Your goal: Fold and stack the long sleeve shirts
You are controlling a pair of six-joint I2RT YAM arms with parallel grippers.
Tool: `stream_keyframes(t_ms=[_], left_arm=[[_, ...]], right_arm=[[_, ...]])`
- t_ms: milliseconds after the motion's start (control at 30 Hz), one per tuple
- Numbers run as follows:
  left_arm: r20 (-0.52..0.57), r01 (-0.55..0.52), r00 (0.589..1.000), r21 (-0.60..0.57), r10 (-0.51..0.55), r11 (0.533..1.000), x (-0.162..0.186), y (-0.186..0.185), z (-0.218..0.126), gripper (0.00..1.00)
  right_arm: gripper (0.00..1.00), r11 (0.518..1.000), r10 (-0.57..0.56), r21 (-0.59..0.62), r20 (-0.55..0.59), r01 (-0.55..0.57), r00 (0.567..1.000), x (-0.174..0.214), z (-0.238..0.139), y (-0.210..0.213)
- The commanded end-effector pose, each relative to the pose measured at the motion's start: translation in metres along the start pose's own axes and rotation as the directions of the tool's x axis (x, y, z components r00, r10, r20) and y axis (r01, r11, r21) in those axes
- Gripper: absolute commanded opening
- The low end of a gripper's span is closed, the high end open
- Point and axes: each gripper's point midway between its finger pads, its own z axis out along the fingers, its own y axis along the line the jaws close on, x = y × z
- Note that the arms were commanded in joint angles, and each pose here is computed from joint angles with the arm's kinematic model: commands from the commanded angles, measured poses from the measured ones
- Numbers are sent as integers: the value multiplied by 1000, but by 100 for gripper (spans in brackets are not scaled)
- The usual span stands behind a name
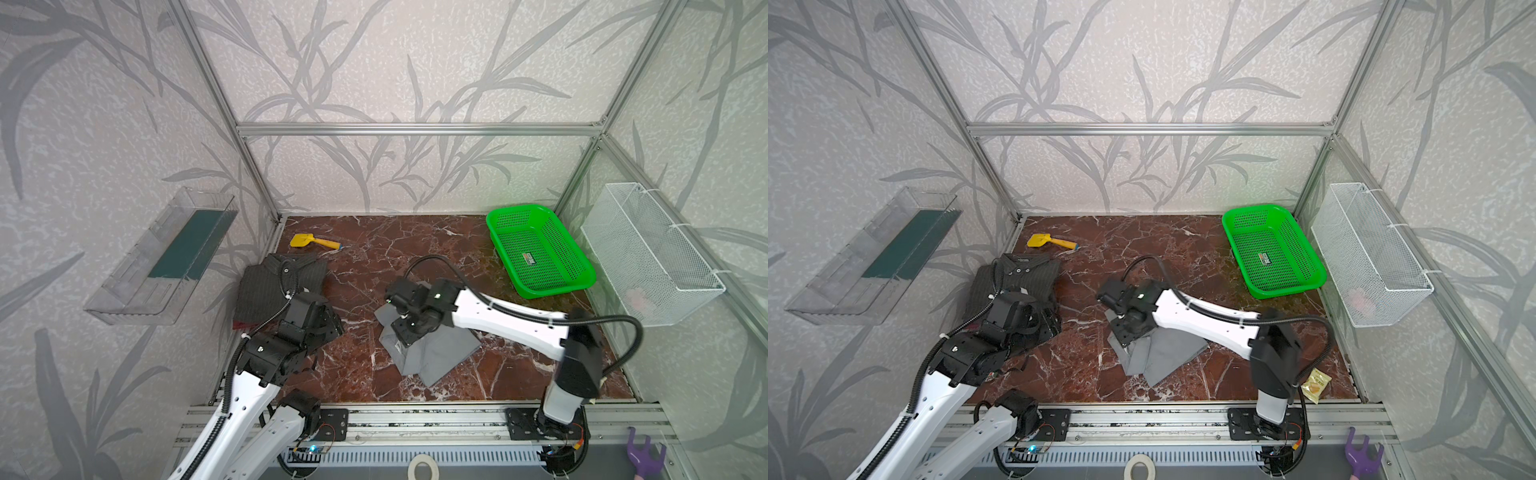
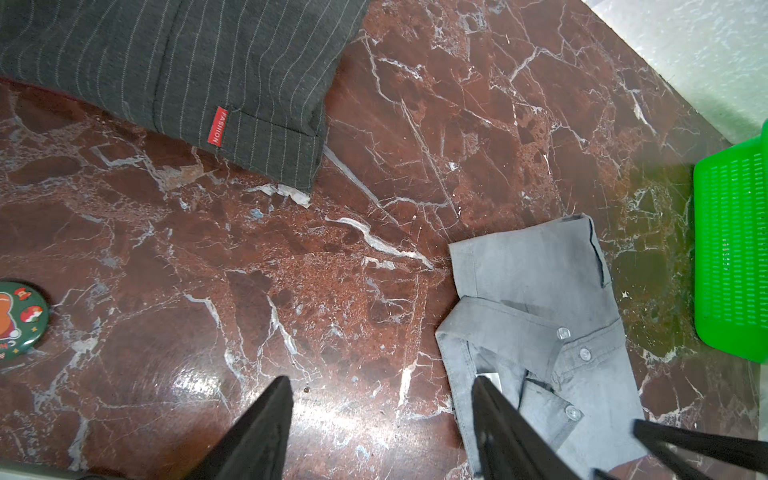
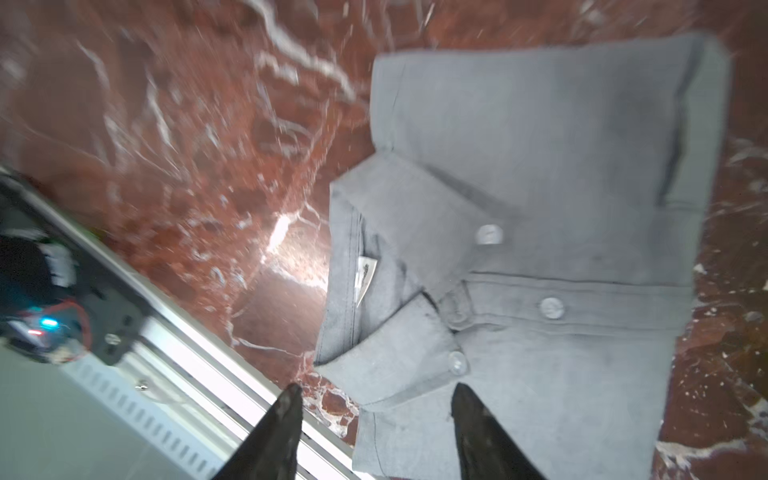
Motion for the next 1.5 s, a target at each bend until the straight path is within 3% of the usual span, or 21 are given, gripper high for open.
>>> stream_keyframes(t_ms=[0,133,267,533,867,1067,1200,1233,1333,1467], left_arm=[[-72,-6,997,26,8,1000,14,-7,20,69],[-124,0,992,54,6,999,24,-15,38,69],[-162,0,987,81,13,997,30,-24,50,68],[-249,-31,967,75,49,997,36,-40,75,68],[-224,-93,969,75,108,993,-4,-72,69,68],[-229,-141,961,79,156,987,-29,-89,61,68],[-185,-177,964,99,192,979,-48,-99,45,68],[-176,-180,964,105,197,978,-50,-101,40,68],[-153,-183,969,94,196,979,-52,-95,29,69],[-190,-164,966,80,177,983,-34,-78,24,69]], right_arm=[[57,994,109,-26,96,-107,989,0,-16,-46],[51,958,287,-9,64,-287,956,32,0,-117],[48,933,357,43,40,-358,933,58,24,-158],[35,897,440,19,-103,-441,892,102,65,-165],[32,902,401,-106,-151,-418,904,154,80,-67],[31,891,301,-330,-87,-313,950,129,80,58],[35,890,147,-430,-44,-152,988,95,79,134],[37,869,136,-476,-29,-134,990,85,74,149],[45,845,114,-526,-7,-101,993,73,71,166],[53,914,64,-405,91,-22,994,57,33,126]])
